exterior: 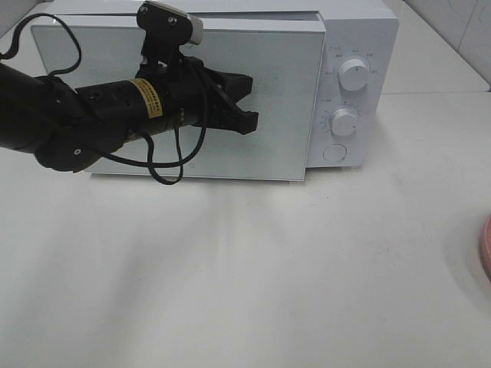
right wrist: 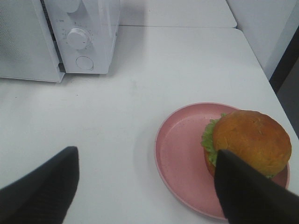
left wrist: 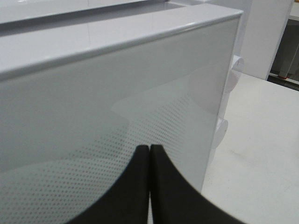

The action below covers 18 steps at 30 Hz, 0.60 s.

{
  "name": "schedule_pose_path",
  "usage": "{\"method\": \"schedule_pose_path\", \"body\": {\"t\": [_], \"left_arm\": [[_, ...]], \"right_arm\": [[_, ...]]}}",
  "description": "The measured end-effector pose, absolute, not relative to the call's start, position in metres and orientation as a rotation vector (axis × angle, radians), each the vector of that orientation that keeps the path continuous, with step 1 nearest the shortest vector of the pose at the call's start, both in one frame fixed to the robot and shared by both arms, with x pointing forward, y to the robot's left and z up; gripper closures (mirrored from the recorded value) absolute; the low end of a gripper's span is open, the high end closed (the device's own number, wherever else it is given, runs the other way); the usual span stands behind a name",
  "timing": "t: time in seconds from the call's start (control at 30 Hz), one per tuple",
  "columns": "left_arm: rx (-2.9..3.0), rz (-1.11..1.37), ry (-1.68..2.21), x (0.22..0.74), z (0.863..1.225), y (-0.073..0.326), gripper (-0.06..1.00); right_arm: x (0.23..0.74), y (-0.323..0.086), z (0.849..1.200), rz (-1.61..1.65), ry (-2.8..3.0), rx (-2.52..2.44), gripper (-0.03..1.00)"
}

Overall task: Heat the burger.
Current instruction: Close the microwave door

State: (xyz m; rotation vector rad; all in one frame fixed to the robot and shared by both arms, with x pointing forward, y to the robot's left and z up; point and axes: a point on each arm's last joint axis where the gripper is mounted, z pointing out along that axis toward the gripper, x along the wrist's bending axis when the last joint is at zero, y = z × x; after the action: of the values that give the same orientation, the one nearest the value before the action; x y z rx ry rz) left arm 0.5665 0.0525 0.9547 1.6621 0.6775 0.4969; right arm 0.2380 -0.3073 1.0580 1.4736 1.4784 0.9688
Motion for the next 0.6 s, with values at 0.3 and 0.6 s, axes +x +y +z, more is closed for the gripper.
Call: {"method": "schedule_pose_path", "body": {"t": [0.3, 0.6], "left_arm": [[1.644, 0.490, 0.687, 0.575, 0.951, 0.040, 0.94], [1.677, 0.479, 0.690, 0.582, 0.947, 0.024, 0.94]], "right_arm": [[0.238, -0.307, 1.058, 0.968, 1.479, 1.473, 0.21], [0.238, -0.307, 1.058, 0.967, 1.480, 1.471, 0.21]]}}
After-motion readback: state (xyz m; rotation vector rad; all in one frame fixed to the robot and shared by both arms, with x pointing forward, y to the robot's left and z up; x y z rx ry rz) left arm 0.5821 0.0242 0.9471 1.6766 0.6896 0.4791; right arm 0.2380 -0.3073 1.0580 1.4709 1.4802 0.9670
